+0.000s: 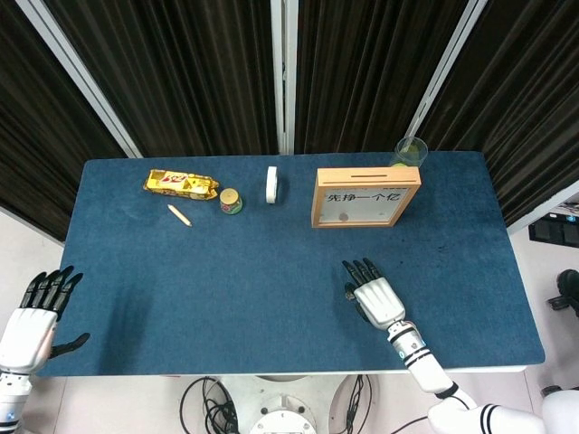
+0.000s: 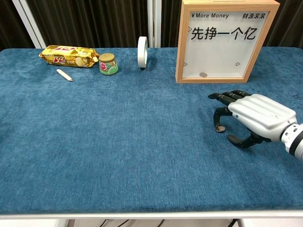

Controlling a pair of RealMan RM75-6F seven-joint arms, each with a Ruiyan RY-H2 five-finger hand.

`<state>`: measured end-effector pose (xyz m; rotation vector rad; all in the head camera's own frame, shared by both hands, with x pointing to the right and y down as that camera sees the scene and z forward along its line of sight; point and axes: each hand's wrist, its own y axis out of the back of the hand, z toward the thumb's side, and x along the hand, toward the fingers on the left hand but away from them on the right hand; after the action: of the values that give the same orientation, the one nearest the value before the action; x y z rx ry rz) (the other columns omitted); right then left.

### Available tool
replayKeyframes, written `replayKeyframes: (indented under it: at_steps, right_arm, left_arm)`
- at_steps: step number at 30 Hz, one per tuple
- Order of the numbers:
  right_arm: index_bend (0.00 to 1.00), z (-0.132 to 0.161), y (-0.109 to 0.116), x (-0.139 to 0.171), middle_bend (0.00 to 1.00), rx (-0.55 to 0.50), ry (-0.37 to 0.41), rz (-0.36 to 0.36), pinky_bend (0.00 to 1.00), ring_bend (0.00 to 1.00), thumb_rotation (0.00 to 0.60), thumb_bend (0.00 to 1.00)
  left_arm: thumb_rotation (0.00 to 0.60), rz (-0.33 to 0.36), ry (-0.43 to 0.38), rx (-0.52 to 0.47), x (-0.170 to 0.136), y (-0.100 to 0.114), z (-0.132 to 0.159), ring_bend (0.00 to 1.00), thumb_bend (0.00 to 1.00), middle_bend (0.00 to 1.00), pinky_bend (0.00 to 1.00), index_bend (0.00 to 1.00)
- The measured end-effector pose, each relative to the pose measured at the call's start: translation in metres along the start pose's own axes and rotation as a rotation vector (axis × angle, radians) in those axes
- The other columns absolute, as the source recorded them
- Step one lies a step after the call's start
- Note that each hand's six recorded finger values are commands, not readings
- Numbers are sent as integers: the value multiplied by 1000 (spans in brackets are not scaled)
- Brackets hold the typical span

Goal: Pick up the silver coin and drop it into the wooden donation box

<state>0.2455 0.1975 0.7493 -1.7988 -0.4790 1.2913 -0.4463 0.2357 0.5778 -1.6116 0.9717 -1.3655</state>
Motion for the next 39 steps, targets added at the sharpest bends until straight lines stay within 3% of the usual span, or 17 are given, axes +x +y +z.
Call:
replayKeyframes:
  at_steps: [21, 39]
  right_arm:
    - [698, -1, 0, -1, 0, 15, -13, -16, 0, 0, 600, 382]
    - [741, -2, 0, -2, 2, 19, -19, -24, 0, 0, 600, 430]
  left_arm:
    - [600, 0, -8, -5, 0, -1, 1, 0, 112, 0, 0, 72]
    - [600, 1, -6, -11, 0, -2, -2, 0, 112, 0, 0, 72]
